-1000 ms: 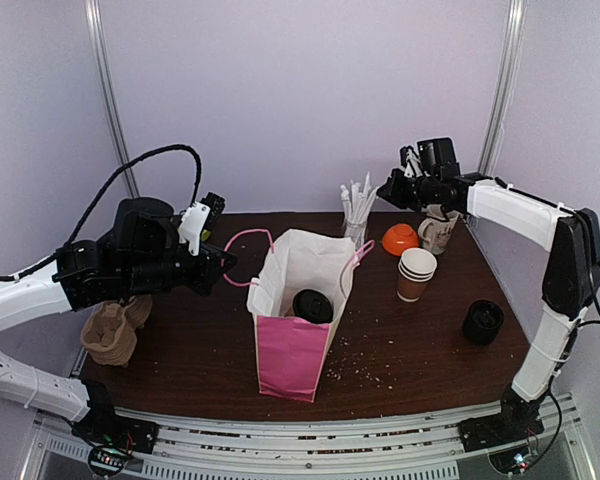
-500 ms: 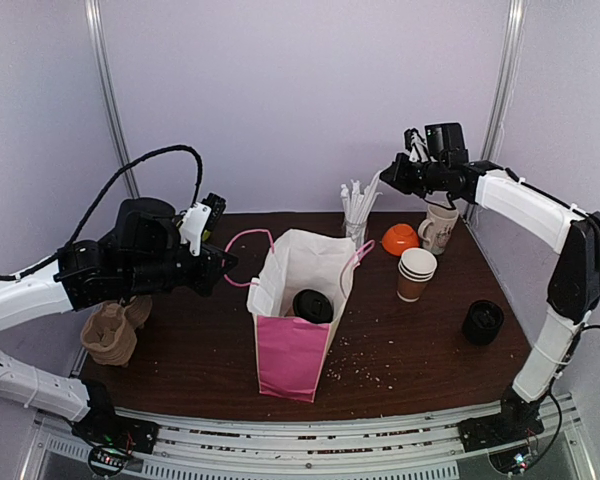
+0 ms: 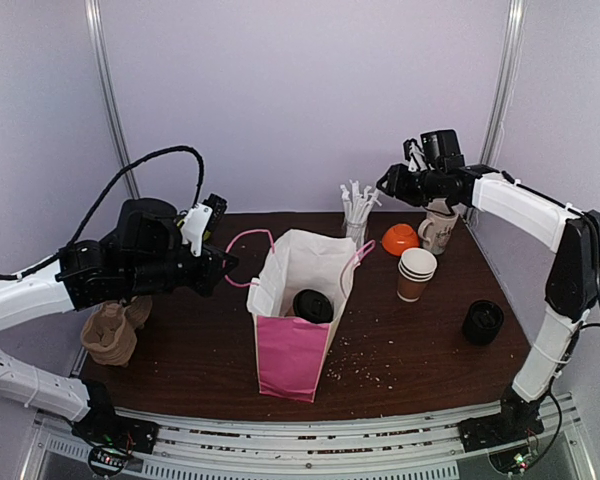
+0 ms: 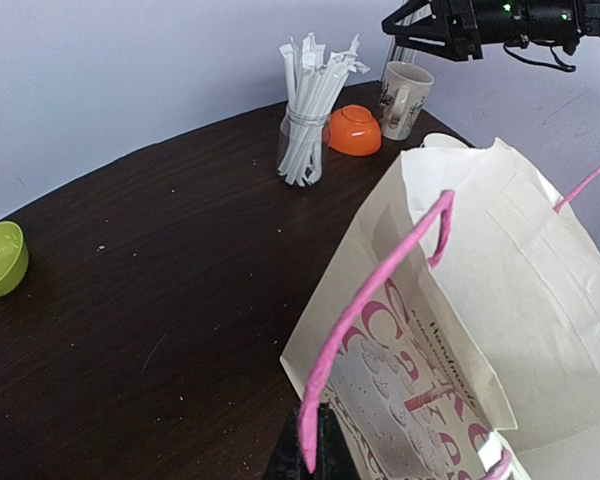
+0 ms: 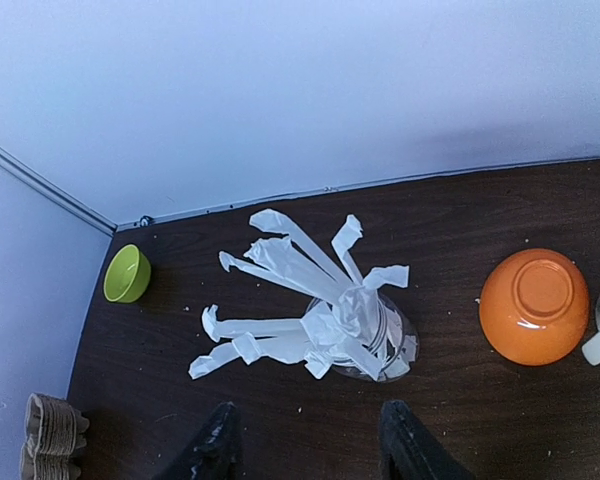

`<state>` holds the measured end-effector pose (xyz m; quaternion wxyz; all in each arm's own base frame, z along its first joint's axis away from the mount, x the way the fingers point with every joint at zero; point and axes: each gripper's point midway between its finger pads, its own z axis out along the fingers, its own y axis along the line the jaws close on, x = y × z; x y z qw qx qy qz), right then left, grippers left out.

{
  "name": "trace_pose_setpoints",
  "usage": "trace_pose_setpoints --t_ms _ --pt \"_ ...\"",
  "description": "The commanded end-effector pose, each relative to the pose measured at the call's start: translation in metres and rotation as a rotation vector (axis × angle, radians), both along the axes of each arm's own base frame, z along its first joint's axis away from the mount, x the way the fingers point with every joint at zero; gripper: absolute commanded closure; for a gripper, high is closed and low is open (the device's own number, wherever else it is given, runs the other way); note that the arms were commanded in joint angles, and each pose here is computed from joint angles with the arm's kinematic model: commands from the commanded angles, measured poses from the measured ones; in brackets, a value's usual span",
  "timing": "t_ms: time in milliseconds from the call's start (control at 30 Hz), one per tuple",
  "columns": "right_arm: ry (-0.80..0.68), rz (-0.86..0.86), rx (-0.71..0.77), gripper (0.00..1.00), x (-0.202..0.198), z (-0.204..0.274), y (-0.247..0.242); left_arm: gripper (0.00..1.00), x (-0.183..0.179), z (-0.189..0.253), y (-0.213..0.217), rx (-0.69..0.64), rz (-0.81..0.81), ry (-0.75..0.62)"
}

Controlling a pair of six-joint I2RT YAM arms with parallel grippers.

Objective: Pack the takeout coffee

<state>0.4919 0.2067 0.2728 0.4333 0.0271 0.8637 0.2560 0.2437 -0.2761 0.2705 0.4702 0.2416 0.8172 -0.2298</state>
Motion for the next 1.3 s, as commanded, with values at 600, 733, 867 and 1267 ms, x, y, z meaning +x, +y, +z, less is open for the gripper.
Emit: trace_pose_setpoints --t_ms 600,733,867,1267 --pt "0.083 0.04 0.342 0.57 0.004 -0.028 0.024 1.0 0.005 0.015 -0.005 -0.043 0.001 -0.029" --pt "0.101 0.032 0.354 0.58 0.007 -0.033 0.025 1.0 0.006 0.013 -0.005 -0.04 0.003 -0.027" --pt "0.121 0.028 0.364 0.62 0.011 -0.04 0.028 1.0 0.006 0.011 -0.005 -0.035 0.003 -0.024" --pt "0.12 0.013 0.392 0.82 0.02 -0.041 0.03 1.0 0.007 0.01 -0.005 -0.03 0.005 -0.025"
